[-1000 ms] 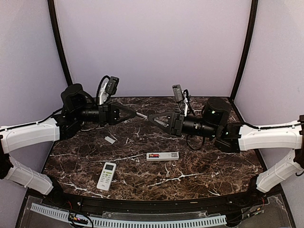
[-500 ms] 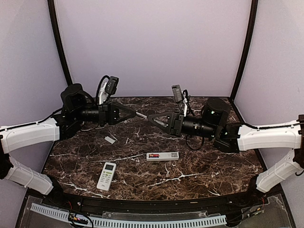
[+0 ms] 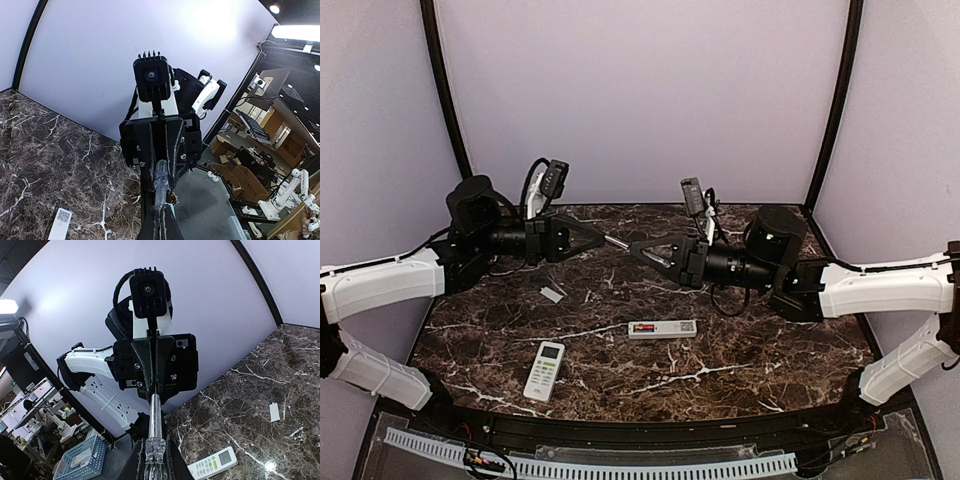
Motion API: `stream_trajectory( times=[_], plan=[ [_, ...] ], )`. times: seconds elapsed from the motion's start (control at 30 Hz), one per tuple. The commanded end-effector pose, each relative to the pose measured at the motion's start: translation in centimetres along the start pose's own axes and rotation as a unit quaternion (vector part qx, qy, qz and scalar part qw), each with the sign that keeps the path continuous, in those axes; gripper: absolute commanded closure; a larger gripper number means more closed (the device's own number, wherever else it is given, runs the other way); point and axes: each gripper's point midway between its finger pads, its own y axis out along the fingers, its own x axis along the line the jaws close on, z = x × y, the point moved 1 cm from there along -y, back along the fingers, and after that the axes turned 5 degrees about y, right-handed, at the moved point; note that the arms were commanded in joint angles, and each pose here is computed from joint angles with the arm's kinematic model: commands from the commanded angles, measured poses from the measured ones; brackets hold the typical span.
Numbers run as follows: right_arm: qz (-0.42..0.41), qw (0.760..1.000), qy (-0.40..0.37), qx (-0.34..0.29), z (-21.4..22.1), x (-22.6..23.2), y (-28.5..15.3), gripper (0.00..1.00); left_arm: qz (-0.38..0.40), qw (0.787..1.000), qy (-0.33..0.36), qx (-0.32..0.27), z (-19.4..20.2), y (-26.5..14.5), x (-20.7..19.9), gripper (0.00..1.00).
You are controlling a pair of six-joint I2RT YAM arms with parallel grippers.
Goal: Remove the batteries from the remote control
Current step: Pass from the left arm to the right
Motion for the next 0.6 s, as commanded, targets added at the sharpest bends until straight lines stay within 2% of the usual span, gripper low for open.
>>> stream_trajectory(
  times=[0.0, 0.2, 0.57],
  plan=[
    [0.005, 1.000, 0.009, -0.014, -0.49, -0.05, 0.39, 0.84, -0.017, 0.999, 0.019, -0.020, -0.52, -0.50, 0.01, 1.00],
    [0.004, 1.000, 0.015, -0.013, -0.27, -0.29, 0.61, 0.72, -0.022, 0.999, 0.019, -0.032, -0.61, -0.70, 0.07, 1.00],
    [0.004, 1.000, 0.023, -0.016, 0.03, -0.53, 0.42, 0.65, -0.046, 0.997, 0.032, -0.051, -1.06, -1.37, 0.13, 1.00]
  ],
)
